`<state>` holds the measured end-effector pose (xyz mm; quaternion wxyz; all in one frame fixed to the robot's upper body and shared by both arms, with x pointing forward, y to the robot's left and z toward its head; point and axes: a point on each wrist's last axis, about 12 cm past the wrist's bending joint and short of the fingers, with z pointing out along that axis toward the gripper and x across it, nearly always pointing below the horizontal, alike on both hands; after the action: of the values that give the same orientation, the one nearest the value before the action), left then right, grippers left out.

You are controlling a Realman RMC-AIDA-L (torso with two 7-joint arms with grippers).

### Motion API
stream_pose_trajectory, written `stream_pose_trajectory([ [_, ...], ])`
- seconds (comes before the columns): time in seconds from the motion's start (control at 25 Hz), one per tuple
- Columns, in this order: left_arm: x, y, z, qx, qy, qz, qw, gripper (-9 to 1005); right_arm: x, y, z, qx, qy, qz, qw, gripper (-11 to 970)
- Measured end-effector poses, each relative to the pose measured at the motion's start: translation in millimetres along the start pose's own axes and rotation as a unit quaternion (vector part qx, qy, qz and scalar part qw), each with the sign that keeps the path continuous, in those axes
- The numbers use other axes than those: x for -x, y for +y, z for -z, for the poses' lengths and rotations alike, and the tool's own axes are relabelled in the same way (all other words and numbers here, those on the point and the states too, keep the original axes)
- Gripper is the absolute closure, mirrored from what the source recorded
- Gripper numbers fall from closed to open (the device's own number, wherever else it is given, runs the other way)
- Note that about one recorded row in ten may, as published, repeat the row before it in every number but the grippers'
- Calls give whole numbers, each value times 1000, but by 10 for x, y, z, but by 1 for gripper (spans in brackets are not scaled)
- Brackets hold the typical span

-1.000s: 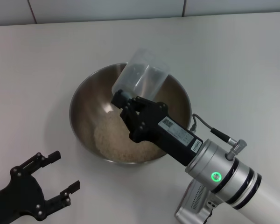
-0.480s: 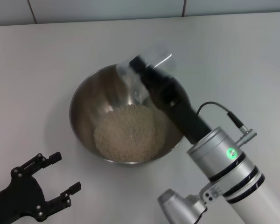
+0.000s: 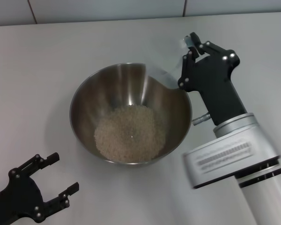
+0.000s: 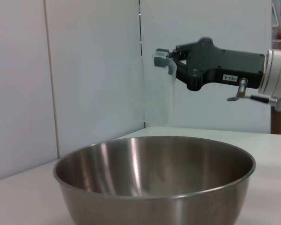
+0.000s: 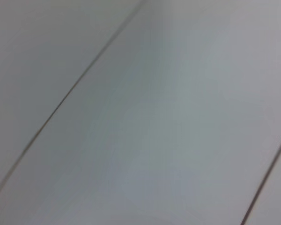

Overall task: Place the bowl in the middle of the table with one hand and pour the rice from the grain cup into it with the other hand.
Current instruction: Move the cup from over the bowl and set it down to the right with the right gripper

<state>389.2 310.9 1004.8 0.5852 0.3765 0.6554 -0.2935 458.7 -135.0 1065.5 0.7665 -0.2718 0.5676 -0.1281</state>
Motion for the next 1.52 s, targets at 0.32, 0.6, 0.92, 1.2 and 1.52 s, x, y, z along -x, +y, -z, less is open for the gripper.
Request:
stream_pose_trajectory([
  [0.32, 5, 3, -3, -1, -1, -1, 1000, 209, -406, -272, 73, -13, 12, -266, 964, 939],
  [0.6, 9, 4, -15, -5, -2, -2, 1000, 209, -780, -462, 201, -12, 7, -283, 959, 938],
  [0.92, 20, 11, -46, -8, -5, -3, 1000, 209, -967, -479, 225, 5, 57, -259, 964, 939],
  [1.2, 30, 20, -78, -10, -8, -4, 1000, 209, -1136, -431, 136, 35, 125, -246, 960, 938],
  [1.52, 33, 24, -90, -11, -9, -5, 1000, 209, -1168, -396, 83, 54, 142, -240, 959, 920],
])
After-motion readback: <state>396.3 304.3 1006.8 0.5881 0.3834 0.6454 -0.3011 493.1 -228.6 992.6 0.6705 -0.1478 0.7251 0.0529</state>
